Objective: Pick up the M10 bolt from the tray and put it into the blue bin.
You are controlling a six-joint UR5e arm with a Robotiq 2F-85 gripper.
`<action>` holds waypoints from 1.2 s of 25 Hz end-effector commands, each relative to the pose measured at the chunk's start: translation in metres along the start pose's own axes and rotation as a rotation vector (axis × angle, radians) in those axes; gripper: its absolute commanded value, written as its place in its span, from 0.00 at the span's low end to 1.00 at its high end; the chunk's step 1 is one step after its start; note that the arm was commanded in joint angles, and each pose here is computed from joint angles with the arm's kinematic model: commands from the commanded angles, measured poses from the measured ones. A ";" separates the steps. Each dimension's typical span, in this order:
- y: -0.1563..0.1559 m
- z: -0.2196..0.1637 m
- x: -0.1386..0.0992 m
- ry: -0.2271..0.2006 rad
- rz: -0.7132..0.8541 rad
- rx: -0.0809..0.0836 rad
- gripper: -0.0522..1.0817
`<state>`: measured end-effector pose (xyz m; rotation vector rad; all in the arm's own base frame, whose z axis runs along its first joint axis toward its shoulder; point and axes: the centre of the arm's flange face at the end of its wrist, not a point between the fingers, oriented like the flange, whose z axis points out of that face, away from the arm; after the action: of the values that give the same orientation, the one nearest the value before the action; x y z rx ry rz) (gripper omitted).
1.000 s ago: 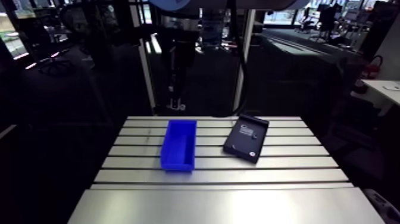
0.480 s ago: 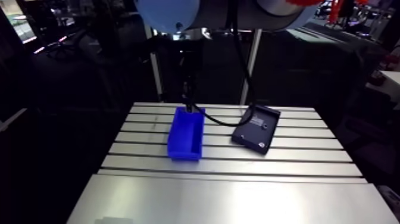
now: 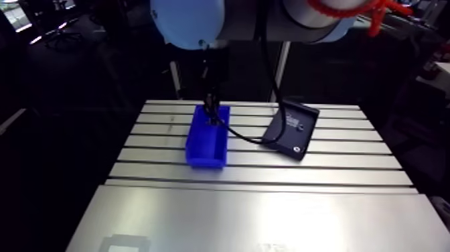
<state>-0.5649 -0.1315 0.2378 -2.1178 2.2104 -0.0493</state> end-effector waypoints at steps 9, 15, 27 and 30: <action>-0.001 0.047 0.004 0.007 -0.003 0.028 1.00; -0.004 0.058 0.005 0.005 0.000 0.048 1.00; -0.007 0.067 0.005 0.003 0.004 0.067 0.91; -0.006 0.066 0.003 0.005 0.018 0.058 0.65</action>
<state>-0.5534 -0.1341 0.1725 -2.0815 2.1843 -0.1217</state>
